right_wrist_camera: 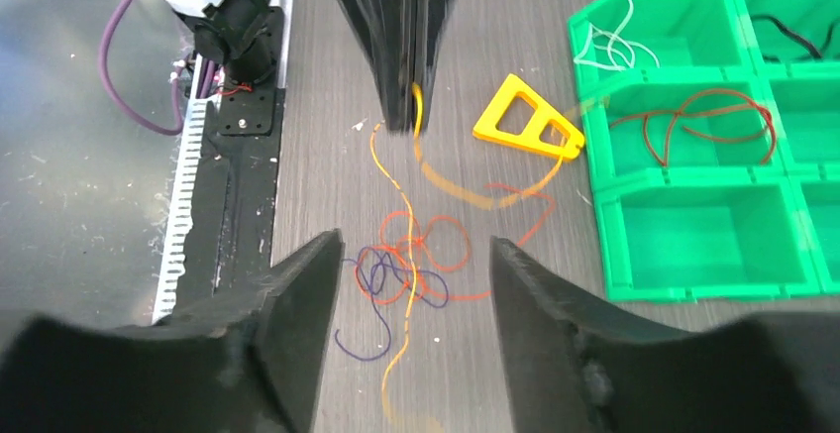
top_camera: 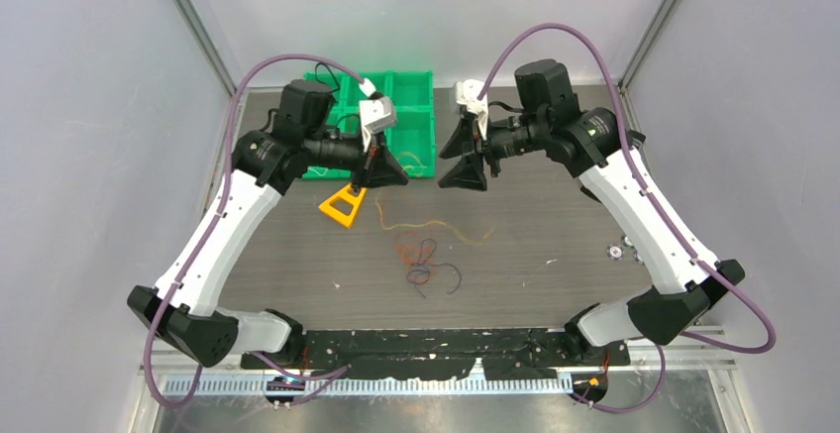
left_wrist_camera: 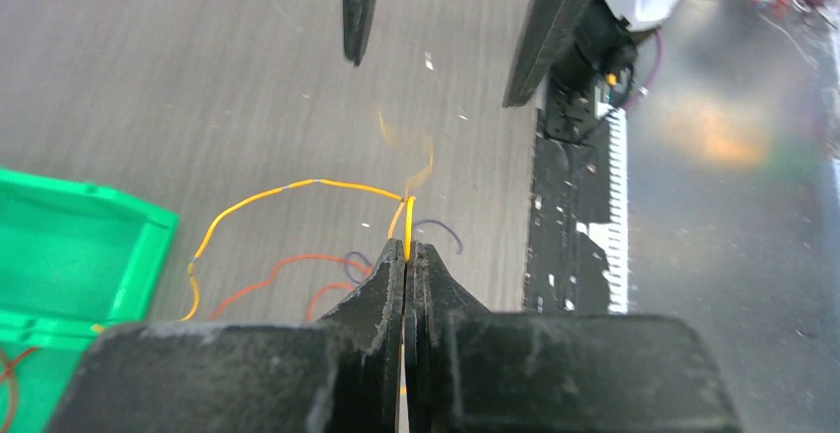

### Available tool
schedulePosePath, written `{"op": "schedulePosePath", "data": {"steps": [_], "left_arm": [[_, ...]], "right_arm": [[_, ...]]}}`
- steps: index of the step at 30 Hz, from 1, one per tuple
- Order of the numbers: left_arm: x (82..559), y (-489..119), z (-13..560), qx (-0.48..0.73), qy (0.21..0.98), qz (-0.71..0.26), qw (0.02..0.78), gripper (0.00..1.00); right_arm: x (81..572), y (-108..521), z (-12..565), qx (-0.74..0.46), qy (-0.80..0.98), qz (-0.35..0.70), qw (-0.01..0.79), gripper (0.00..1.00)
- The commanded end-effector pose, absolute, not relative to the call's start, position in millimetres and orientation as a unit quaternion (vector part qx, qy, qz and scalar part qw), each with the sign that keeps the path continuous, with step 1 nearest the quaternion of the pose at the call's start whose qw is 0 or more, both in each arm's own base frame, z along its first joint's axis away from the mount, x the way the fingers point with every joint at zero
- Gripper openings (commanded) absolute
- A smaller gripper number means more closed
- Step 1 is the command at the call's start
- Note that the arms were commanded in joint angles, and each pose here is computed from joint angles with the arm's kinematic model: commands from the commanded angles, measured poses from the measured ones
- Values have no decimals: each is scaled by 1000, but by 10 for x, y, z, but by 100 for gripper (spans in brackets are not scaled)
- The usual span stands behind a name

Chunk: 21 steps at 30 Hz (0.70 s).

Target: Untangle the cables

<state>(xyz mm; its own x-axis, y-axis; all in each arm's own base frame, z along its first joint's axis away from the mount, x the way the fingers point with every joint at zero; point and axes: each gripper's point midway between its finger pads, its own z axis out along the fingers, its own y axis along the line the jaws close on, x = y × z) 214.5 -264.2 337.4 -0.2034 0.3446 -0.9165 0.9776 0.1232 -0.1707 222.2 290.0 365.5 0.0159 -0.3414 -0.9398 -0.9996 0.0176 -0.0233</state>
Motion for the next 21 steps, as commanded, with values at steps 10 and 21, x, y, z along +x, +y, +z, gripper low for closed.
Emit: {"op": "schedulePosePath", "data": {"steps": [10,21], "left_arm": [[3455,-2284,4393,355,655,-324,583,0],[4283,-1776,5904,224,547,-258,764,0]], "right_arm": [[2623,2475,3747,-495,646,361,455,94],[2771,2219,3616,-458,685,329,462,99]]}}
